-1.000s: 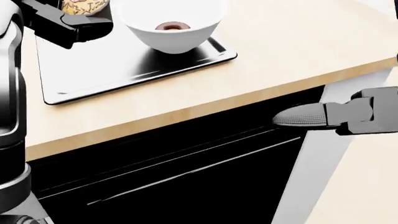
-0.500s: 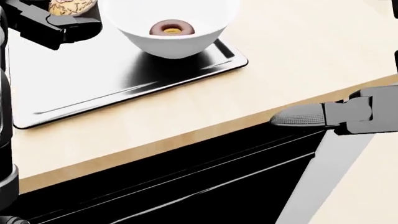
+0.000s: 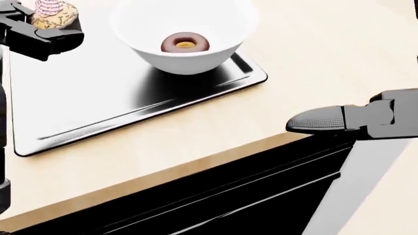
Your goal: Pick up the bowl with donut and place it on the tray. Pick up the cupcake and place it on the tray.
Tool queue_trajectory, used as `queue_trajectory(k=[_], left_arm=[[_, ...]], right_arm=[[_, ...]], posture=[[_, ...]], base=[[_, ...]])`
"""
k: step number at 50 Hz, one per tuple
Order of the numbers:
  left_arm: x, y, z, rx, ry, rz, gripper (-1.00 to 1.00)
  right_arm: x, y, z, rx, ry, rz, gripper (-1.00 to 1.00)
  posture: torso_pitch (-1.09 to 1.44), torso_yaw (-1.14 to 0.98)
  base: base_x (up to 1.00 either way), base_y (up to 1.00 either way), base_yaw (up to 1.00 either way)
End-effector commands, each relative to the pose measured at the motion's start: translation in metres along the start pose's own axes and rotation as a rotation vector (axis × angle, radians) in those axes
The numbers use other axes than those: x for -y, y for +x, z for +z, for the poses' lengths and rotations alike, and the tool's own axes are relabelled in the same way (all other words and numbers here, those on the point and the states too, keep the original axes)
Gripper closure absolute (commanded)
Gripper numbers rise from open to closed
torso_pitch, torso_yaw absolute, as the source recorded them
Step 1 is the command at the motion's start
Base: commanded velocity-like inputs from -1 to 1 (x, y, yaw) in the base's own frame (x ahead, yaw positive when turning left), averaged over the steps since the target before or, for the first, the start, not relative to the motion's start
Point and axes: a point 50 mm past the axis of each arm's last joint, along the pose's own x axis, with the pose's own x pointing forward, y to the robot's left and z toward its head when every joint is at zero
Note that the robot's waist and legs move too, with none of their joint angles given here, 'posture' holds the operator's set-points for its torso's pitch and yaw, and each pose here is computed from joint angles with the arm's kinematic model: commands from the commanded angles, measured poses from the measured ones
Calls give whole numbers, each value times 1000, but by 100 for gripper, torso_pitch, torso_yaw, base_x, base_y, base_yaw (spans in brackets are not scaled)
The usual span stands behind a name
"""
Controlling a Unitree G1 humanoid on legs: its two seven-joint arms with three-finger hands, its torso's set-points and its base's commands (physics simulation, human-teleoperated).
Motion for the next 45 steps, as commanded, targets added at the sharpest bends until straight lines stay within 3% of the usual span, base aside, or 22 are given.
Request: queue_trajectory(k=[1, 3, 6, 15, 25, 45], left_arm=[[-2, 2, 13, 95, -7, 54, 100], [5, 8, 3, 77, 12, 58, 100], [10, 16, -6, 62, -4, 66, 100], [25, 29, -13, 49, 16, 72, 100], [37, 29, -22, 40, 96, 57, 100], [40, 28, -24, 39, 118, 54, 100]], right_arm=[[2, 0, 9, 63, -9, -15, -100], [3, 0, 9, 63, -11, -15, -100], [3, -1, 8, 61, -11, -15, -100], [3, -2, 6, 60, -7, -18, -100], [3, -3, 6, 61, -3, -19, -100], [5, -1, 8, 65, -1, -20, -100]], posture=[[0, 0], [0, 0], [0, 0], [0, 0], [0, 0], [0, 0]], base=[[0, 0, 0], [0, 0, 0], [0, 0, 0], [0, 0, 0], [0, 0, 0], [0, 0, 0]])
